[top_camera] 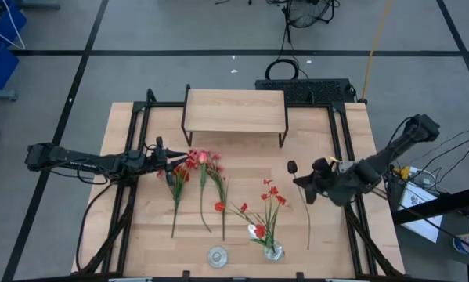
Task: Pick and place flowers into a vace then onto a shelf
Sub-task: Put the black flower into the right transparent vase
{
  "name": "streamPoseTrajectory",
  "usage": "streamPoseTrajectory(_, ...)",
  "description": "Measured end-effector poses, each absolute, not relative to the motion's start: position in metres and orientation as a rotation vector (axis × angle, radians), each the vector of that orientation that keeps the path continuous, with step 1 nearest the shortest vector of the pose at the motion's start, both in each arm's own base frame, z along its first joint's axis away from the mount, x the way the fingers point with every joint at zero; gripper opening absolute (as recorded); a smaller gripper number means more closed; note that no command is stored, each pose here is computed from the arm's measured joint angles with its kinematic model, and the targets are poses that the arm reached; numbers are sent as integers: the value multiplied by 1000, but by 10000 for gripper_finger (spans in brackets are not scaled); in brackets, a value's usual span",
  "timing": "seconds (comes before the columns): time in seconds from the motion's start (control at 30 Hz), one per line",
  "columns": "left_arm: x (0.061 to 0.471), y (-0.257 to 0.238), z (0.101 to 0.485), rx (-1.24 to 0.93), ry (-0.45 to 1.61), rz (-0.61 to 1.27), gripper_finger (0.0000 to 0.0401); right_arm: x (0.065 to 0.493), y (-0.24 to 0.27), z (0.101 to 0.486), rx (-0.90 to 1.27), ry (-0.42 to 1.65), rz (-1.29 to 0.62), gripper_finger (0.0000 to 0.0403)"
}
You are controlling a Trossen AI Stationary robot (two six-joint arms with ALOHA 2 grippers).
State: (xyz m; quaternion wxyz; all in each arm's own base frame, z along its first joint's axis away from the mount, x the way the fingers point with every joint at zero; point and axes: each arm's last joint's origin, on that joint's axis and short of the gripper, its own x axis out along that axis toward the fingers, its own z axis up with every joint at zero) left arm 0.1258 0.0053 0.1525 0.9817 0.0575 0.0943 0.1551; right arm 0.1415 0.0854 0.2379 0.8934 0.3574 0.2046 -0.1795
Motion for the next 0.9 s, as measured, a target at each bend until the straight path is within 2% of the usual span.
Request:
streamPoseTrajectory(0.2,126,5,152,116,189,312,81,143,117,275,583,125,-124,0)
streamPoseTrajectory(0.4,126,5,152,116,190,312,81,140,144,303,258,-96,55,0)
streamPoseTrajectory(0.53,126,5,152,116,190,312,81,144,161,300,25,-150,170,1)
streamPoseTrajectory(0.9,126,5,152,116,190,312,81,183,191,295,-156,-168,247,2)
